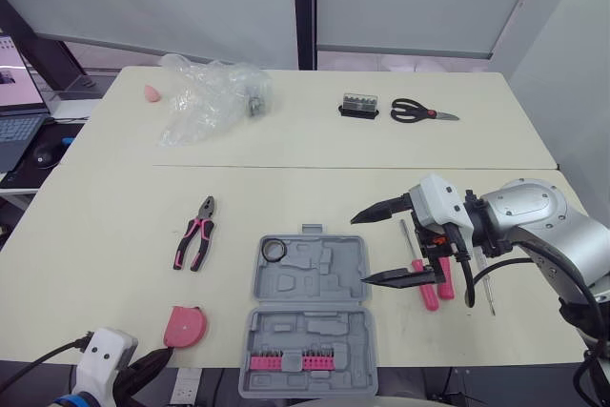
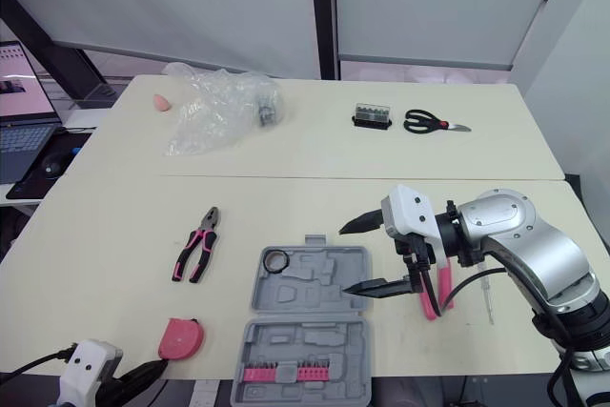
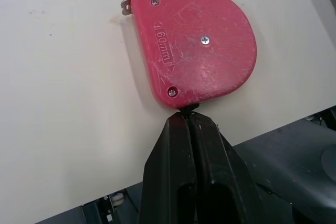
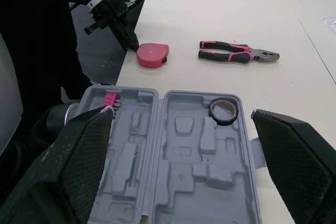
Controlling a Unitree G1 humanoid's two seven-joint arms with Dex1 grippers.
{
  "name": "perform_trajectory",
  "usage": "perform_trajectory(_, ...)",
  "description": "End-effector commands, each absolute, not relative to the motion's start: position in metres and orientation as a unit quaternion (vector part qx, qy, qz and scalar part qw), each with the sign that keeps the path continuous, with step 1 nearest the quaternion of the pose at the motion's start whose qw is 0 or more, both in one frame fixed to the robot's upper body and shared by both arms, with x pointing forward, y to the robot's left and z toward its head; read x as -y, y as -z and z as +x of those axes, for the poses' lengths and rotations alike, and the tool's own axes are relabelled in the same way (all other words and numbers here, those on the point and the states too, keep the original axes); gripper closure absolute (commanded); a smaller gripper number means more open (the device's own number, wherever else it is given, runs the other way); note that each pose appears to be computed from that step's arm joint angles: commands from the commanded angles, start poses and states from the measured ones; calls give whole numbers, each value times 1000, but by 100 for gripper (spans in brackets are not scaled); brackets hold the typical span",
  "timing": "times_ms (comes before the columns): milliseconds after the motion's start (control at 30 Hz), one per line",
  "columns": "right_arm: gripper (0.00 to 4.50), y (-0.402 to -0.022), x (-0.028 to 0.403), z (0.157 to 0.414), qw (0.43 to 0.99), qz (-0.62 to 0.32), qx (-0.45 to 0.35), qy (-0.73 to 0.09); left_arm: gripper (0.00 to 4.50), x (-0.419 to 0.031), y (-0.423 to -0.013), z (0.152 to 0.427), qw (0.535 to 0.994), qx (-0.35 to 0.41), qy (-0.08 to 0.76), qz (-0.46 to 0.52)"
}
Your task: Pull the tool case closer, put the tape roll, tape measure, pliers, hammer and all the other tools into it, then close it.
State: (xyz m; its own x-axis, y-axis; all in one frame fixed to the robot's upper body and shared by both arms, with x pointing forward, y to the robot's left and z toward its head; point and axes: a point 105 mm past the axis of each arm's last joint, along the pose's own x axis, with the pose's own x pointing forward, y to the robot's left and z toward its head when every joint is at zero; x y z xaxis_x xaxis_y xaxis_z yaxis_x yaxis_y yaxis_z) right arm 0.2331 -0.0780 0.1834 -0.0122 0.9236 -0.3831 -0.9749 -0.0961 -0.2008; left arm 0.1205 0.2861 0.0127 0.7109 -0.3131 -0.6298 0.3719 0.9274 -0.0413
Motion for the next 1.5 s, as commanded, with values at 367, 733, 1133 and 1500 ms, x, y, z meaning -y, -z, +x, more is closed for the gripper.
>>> perform_trajectory(367,0,-179,71,213,612,-258,-21,-747,95,-298,-52,97,914,-321,233,91)
perform_trajectory(733,0,-188,56,205,609,-247,-11,-754,1,-322,-93,128,838,-291,400,232)
perform_trajectory(1133,0,-182,55,202,625,-241,-31,-742,1,-317,-67,168,745,-257,536,303)
perform_trajectory(1500,0,-182,55,203,627,-238,-36,-741,1,-297,-50,185,722,-244,567,312)
